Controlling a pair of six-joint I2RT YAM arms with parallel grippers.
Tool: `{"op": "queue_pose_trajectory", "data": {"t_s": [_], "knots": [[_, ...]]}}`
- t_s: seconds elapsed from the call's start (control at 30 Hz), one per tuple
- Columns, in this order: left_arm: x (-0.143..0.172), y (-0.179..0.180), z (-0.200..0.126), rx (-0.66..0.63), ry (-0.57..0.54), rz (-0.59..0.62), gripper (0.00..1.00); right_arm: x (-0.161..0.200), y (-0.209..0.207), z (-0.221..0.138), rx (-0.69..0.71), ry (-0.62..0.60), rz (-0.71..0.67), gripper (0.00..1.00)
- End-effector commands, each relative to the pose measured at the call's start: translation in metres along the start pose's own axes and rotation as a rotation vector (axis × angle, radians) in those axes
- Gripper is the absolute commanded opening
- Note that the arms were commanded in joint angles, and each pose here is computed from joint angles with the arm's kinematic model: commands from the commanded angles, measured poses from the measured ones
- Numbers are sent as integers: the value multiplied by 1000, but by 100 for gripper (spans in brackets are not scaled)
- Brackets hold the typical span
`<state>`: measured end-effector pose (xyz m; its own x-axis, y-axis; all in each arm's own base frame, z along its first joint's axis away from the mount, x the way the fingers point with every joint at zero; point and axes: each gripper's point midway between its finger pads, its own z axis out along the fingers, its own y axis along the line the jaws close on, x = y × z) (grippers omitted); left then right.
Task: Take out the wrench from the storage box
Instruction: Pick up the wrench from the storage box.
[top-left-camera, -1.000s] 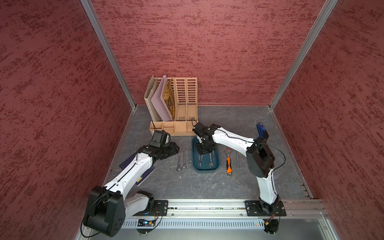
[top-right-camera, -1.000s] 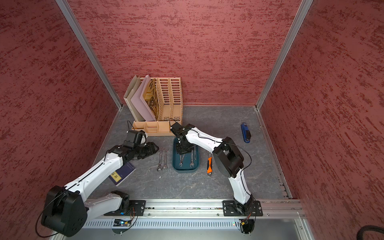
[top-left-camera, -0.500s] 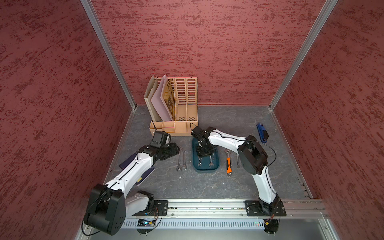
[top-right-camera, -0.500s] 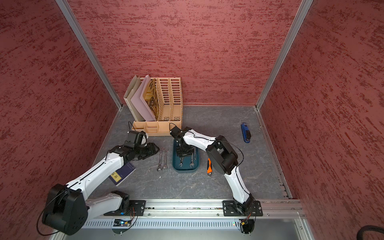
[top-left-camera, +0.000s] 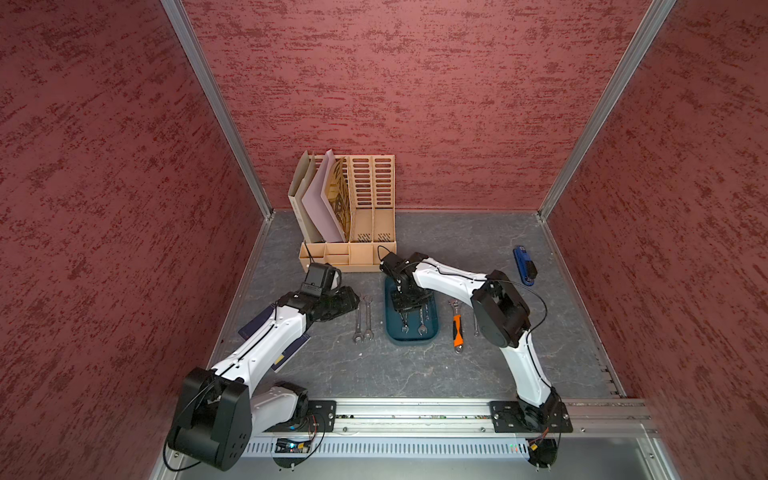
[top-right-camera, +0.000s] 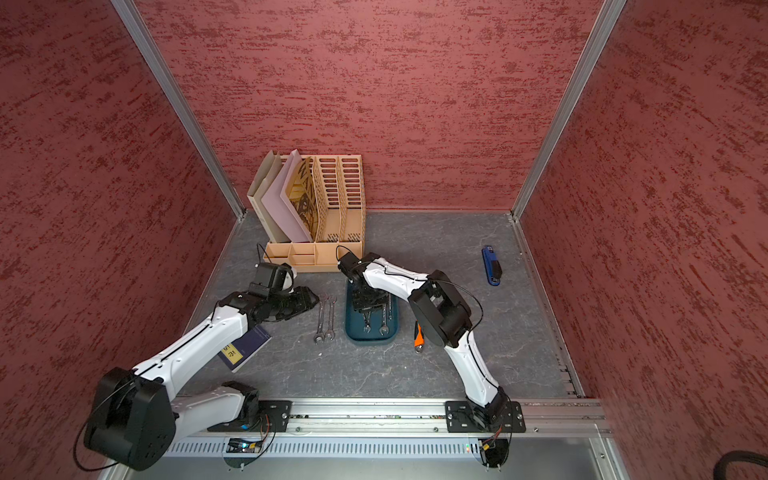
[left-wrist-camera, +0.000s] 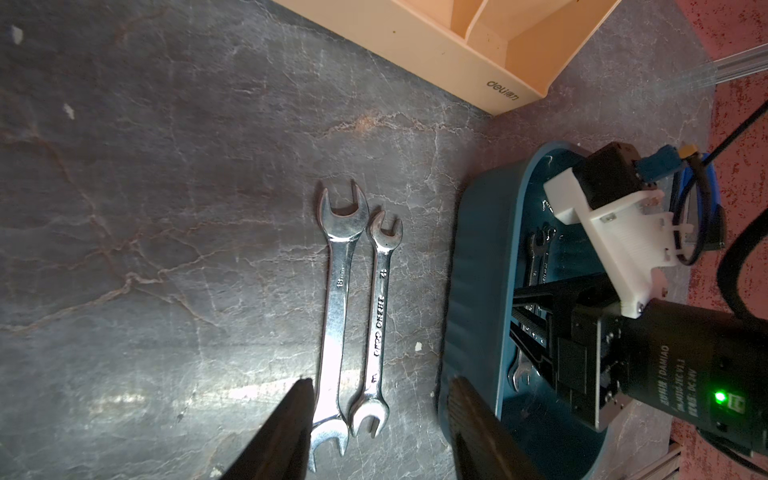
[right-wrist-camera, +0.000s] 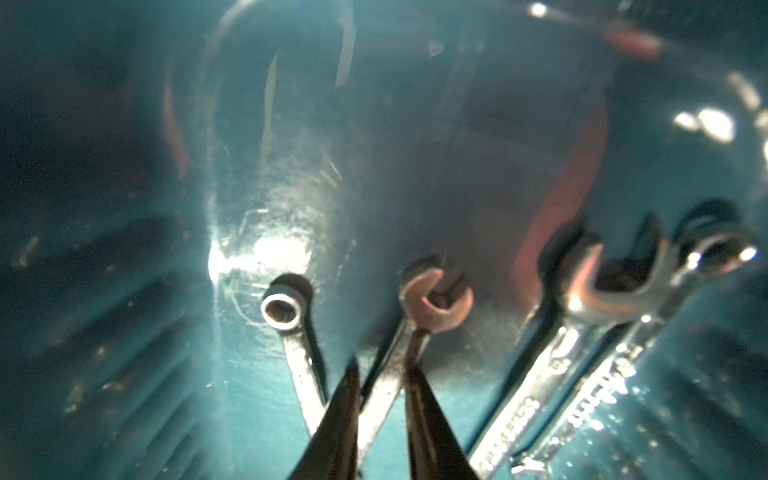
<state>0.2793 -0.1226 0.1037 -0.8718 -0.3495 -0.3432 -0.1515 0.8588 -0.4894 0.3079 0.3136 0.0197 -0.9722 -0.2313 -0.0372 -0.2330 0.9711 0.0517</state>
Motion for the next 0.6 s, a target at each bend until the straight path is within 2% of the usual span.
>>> {"op": "queue_pose_trajectory", "data": {"t_s": [0.0, 0.57], "knots": [[-2, 1, 2, 6, -9, -10, 54, -2, -8, 22, 66, 3, -38, 20], [-2, 2, 0, 2, -10, -11, 54, -16, -3, -8, 60, -51, -98, 12]]}}
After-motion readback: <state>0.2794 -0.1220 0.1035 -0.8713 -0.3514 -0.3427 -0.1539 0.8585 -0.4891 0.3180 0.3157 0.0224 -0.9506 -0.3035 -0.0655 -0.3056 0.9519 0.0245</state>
